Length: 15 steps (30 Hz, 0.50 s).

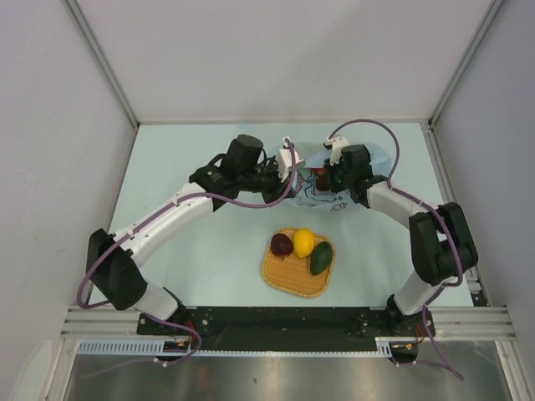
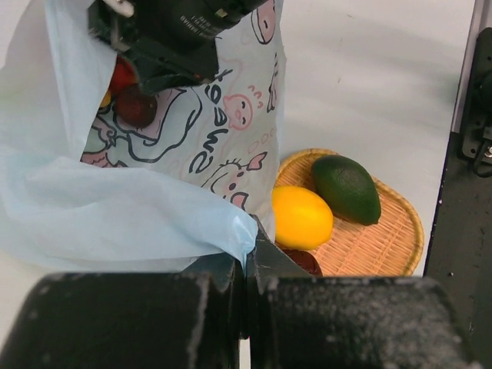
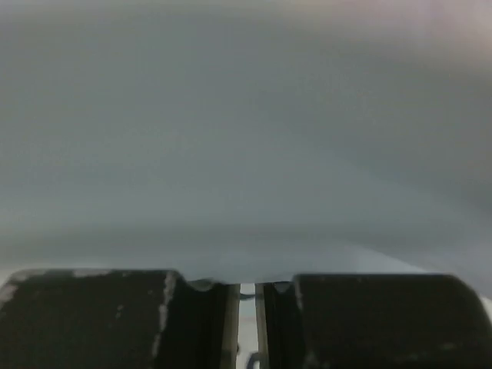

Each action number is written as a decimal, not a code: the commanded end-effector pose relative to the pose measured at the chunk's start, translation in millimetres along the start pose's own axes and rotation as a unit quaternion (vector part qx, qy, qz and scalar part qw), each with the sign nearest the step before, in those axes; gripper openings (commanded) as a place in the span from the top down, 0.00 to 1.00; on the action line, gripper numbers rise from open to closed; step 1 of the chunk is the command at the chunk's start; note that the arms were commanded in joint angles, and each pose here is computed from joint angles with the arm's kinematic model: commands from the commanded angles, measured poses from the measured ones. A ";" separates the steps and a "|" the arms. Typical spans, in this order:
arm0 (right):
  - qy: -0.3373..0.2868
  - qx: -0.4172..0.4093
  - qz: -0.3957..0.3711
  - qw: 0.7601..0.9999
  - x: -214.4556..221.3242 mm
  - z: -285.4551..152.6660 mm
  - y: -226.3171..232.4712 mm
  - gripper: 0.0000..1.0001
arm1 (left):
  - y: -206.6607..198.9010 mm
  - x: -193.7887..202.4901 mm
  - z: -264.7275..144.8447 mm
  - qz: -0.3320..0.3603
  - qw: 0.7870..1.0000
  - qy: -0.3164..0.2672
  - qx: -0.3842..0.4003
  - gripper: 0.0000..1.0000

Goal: Take the fake fruits out of the plastic bag
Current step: Adjust the plastic bag at the center of the board.

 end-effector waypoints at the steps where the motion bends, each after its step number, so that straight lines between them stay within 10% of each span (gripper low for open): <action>1: -0.031 0.067 0.032 0.997 3.4 -18.8 -22.2 0.86 | -1.7 -28.3 -25.1 0.042 0.998 -0.041 -0.031 1.00; 9: -0.048 0.169 0.166 0.970 24.7 -86.9 -111.8 0.89 | -9.3 -38.3 -36.8 0.063 0.996 -0.057 0.002 1.00; 15: -0.082 0.021 0.125 0.989 5.5 -85.2 -68.1 0.83 | 1.0 -16.4 -7.3 0.036 0.999 -0.021 0.005 1.00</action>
Point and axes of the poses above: each gripper's point midway between its finger pads, its own z axis out along the fingers, its own y axis along the line the jaws close on, x = y × z, the point moved 10 cm from there along -z, back along the fingers, and after that the axes turned 7 degrees about z, right-handed, at the moved point
